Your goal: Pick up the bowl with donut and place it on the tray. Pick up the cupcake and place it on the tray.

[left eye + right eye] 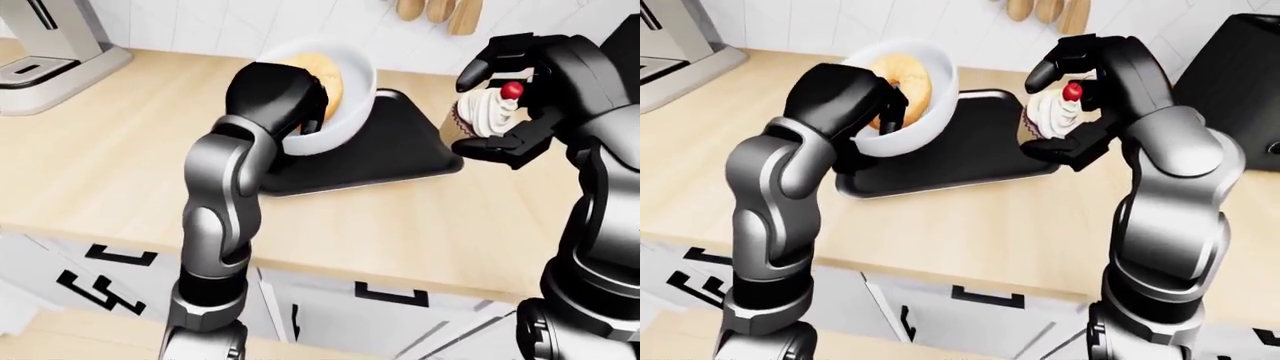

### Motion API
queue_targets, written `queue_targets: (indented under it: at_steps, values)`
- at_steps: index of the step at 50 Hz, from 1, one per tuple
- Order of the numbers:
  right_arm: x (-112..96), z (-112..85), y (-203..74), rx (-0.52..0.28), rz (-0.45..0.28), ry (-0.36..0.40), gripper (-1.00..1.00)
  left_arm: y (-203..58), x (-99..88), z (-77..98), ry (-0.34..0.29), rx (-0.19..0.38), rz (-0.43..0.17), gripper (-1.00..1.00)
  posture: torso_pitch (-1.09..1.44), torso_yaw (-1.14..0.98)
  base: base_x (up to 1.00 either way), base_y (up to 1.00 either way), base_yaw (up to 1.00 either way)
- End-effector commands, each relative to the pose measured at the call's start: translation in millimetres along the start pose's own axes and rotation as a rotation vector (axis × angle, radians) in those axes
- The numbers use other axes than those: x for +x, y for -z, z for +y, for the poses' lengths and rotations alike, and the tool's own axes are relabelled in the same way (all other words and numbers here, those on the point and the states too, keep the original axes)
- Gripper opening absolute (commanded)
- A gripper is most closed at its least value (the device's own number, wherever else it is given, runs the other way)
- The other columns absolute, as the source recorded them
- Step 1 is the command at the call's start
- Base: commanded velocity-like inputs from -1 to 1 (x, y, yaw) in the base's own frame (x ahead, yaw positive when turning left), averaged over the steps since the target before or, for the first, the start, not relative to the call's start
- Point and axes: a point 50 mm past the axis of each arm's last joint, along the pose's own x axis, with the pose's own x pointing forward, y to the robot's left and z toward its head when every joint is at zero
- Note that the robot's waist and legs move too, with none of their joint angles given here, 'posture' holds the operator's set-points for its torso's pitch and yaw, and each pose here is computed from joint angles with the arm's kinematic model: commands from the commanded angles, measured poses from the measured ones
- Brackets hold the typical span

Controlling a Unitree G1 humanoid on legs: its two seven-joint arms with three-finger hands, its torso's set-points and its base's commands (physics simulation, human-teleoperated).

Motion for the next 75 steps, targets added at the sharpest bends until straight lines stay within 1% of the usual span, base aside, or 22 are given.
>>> queue_targets:
  at_steps: [1, 5, 11, 19, 21, 24, 25, 26, 30, 34, 40, 44, 48, 49, 57, 62, 68, 69, 71, 72, 73, 75]
  values:
    - [-4, -7.7, -12, -0.022, -0.06, 0.047, -1.0, -3, -4.8, 23.3, -0.126, 0.036, -0.015, -1.0, 0.0, 0.0, 0.0, 0.0, 0.0]
    - [-4, -7.9, -13, -0.021, -0.061, 0.048, -1.0, -1, -4.8, 19.8, -0.095, 0.053, -0.008, -1.0, 0.0, 0.0, 0.0, 0.0, 0.0]
    - [-4, -8.2, -14, -0.021, -0.063, 0.049, -1.0, 4, -3.0, 21.6, -0.082, 0.075, 0.01, -1.0, 0.0, 0.0, 0.0, 0.0, 0.0]
    - [-4, -8.7, -13, -0.021, -0.064, 0.051, -1.0, 2, -2.5, 19.4, -0.071, 0.08, 0.005, -1.0, 0.0, 0.0, 0.0, 0.0, 0.0]
    - [-4, -8.8, -14, -0.02, -0.064, 0.052, -1.0, 2, -3.1, 18.5, -0.065, 0.083, 0.004, -0.87, 0.0, 0.0, 0.0, 0.0, 0.0]
    - [-4, -8.7, -13, -0.021, -0.064, 0.054, -1.0, 2, -4.3, 16.3, -0.059, 0.092, 0.005, -0.82, 0.0, 0.0, 0.0, 0.0, 0.0]
    - [-3, -8.2, -12, -0.021, -0.064, 0.053, -1.0, 3, -4.8, 14.5, -0.053, 0.095, 0.004, -0.69, 0.0, 0.0, 0.0, 0.0, 0.0]
    - [-4, -8.0, -13, -0.021, -0.064, 0.053, -1.0, 3, -4.6, 14.0, -0.052, 0.095, 0.004, -0.64, 0.0, 0.0, 0.0, 0.0, 0.0]
    - [-4, -8.2, -13, -0.022, -0.065, 0.054, -1.0, 4, -4.7, 11.5, -0.044, 0.096, 0.007, -0.58, 0.0, 0.0, 0.0, 0.0, 0.0]
    - [-4, -7.6, -12, -0.021, -0.064, 0.053, -1.0, 4, -4.7, 10.4, -0.04, 0.095, 0.009, -0.33, 0.0, 0.0, 0.0, 0.0, 0.0]
    - [-4, -7.8, -12, -0.021, -0.064, 0.053, -1.0, 4, -6.2, 7.8, -0.032, 0.1, 0.01, -0.26, 0.0, 0.0, 0.0, 0.0, 0.0]
    - [-4, -8.0, -12, -0.021, -0.065, 0.054, -1.0, 2, -9.8, 8.2, -0.03, 0.099, 0.007, -0.03, 0.0, 0.0, 0.0, 0.0, 0.0]
    - [-4, -8.2, -13, -0.02, -0.066, 0.054, -1.0, 3, -10.4, 7.6, -0.03, 0.097, 0.01, 0.08, 0.0, 0.0, 0.0, 0.0, 0.0]
    - [-4, -8.4, -13, -0.02, -0.066, 0.054, -1.0, 3, -10.5, 7.0, -0.029, 0.097, 0.01, 0.18, 0.0, 0.0, 0.0, 0.0, 0.0]
    - [-4, -8.2, -14, -0.02, -0.067, 0.055, -1.0, 4, -14.9, 9.8, -0.034, 0.096, 0.014, 0.4, 0.0, 0.0, 0.0, 0.0, 0.0]
    - [-3, -8.7, -15, -0.02, -0.068, 0.055, -1.0, 10, -22.6, 13.1, -0.055, 0.072, 0.029, 0.43, 0.0, 0.0, 0.0, 0.0, 0.0]
    - [-1, -6.7, -17, -0.015, -0.072, 0.053, -1.0, 17, -38.1, 20.4, -0.077, 0.045, 0.057, 0.43, 0.0, 0.0, 0.0, 0.0, 0.0]
    - [0, -7.0, -18, -0.014, -0.075, 0.056, -1.0, 19, -40.9, 21.9, -0.084, 0.033, 0.063, 0.42, 0.0, 0.0, 0.0, 0.0, 0.0]
    - [2, -7.5, -18, -0.009, -0.077, 0.061, -1.0, 22, -46.6, 24.6, -0.095, -0.015, 0.066, 0.39, 0.0, 0.0, 0.0, 0.0, 0.0]
    - [4, -7.7, -17, -0.005, -0.077, 0.065, -1.0, 25, -49.1, 23.2, -0.1, -0.019, 0.073, 0.39, 0.0, 0.0, 0.0, 0.0, 0.0]
    - [6, -7.7, -17, -0.002, -0.078, 0.068, -1.0, 28, -51.6, 23.4, -0.104, -0.037, 0.078, 0.37, 0.0, 0.0, 0.0, 0.0, 0.0]
    - [10, -6.4, -20, 0.004, -0.083, 0.073, -1.0, 33, -56.1, 28.8, -0.128, -0.066, 0.092, 0.38, 0.0, 0.0, 0.0, 0.0, 0.0]
